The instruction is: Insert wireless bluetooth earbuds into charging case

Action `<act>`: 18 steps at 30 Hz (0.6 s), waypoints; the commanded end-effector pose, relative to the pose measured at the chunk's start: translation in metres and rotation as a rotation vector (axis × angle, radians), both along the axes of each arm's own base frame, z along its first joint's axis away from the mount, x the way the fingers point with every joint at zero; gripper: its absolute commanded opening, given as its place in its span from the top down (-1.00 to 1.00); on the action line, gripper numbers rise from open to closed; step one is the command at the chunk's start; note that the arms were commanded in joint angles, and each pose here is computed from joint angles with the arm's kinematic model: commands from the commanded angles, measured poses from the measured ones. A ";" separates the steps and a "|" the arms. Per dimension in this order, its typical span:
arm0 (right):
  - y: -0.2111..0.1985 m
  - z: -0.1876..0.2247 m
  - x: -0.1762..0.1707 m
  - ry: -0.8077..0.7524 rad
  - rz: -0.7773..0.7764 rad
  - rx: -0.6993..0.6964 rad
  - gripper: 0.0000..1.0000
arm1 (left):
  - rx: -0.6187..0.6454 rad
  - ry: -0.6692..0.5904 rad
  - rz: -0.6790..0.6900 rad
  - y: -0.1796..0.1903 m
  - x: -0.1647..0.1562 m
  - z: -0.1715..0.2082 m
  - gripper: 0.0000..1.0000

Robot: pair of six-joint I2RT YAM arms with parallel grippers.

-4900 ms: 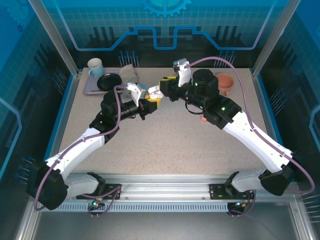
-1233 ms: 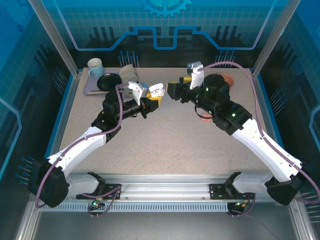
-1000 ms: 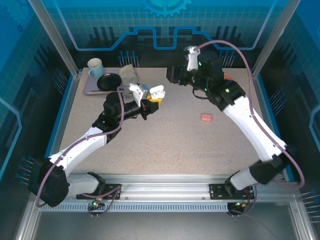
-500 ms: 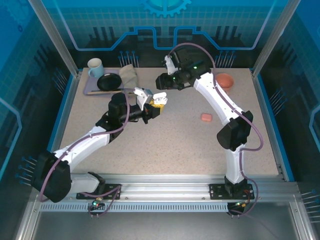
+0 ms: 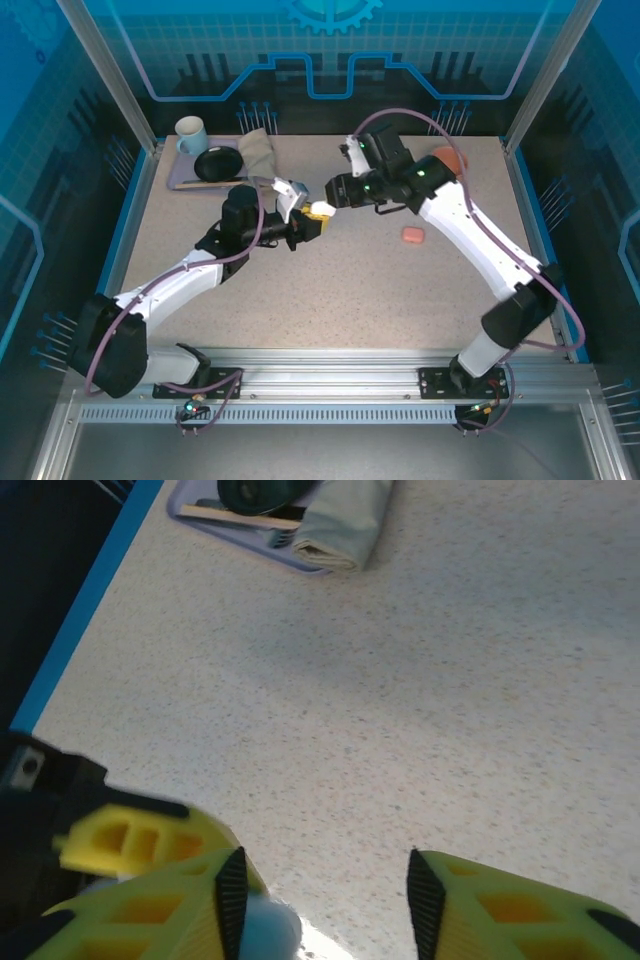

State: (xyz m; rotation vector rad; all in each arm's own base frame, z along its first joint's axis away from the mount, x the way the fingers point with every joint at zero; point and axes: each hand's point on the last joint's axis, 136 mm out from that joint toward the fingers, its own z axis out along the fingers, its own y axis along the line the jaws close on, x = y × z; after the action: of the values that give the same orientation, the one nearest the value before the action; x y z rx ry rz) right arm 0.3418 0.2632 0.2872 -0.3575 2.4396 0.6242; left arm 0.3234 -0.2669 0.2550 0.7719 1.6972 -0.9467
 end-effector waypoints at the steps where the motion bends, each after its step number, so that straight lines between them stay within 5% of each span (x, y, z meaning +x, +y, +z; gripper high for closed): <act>1: -0.051 -0.023 0.009 0.054 -0.209 -0.002 -0.08 | -0.037 -0.021 0.068 0.009 0.021 0.014 1.00; 10: -0.099 -0.074 0.009 0.132 -0.408 -0.001 -0.13 | -0.008 0.225 0.081 0.000 0.036 -0.043 1.00; 18: -0.109 -0.122 -0.009 0.208 -0.479 -0.016 -0.13 | 0.026 0.727 0.164 -0.015 0.062 -0.122 1.00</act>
State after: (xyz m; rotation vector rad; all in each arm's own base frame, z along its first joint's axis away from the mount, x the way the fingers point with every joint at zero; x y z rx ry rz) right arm 0.3303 0.1550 0.1627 0.2371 2.6431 0.4271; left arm 0.3831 -0.2775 0.1519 0.4612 2.1646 -1.0802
